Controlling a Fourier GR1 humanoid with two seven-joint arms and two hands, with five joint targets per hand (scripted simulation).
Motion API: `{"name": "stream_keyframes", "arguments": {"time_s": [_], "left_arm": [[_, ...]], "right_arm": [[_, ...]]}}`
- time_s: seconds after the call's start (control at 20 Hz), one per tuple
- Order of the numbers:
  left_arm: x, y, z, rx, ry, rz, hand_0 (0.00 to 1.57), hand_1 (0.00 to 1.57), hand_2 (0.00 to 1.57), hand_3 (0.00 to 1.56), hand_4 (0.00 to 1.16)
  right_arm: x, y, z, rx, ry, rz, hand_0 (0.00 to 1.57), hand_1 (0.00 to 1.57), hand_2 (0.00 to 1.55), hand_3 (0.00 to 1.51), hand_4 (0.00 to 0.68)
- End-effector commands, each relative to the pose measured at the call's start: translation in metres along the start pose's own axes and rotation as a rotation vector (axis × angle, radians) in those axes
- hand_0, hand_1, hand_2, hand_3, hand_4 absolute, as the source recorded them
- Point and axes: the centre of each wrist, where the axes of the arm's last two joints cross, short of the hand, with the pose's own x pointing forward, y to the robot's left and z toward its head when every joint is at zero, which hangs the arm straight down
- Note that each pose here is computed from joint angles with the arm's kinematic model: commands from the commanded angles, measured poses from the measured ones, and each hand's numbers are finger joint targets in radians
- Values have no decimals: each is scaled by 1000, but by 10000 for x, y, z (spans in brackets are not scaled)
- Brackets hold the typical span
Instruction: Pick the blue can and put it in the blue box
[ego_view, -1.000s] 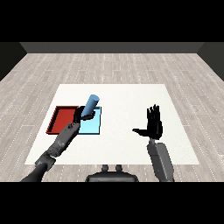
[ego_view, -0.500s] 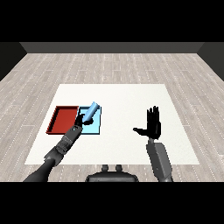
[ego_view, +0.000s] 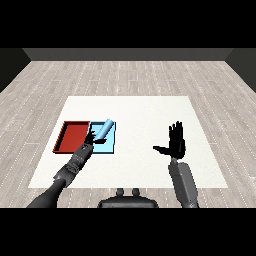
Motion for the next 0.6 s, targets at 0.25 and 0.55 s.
{"name": "stream_keyframes", "arguments": {"time_s": [0.25,0.55], "left_arm": [[95,37,-24,46,-21,-17,0,0,0,0,0],[326,193,-52,81,-358,200,0,0,0,0,0]], "right_arm": [[-102,98,-30,5,0,-23,0,0,0,0,0],[-42,-76,-37,88,-2,10,0,0,0,0,0]]}}
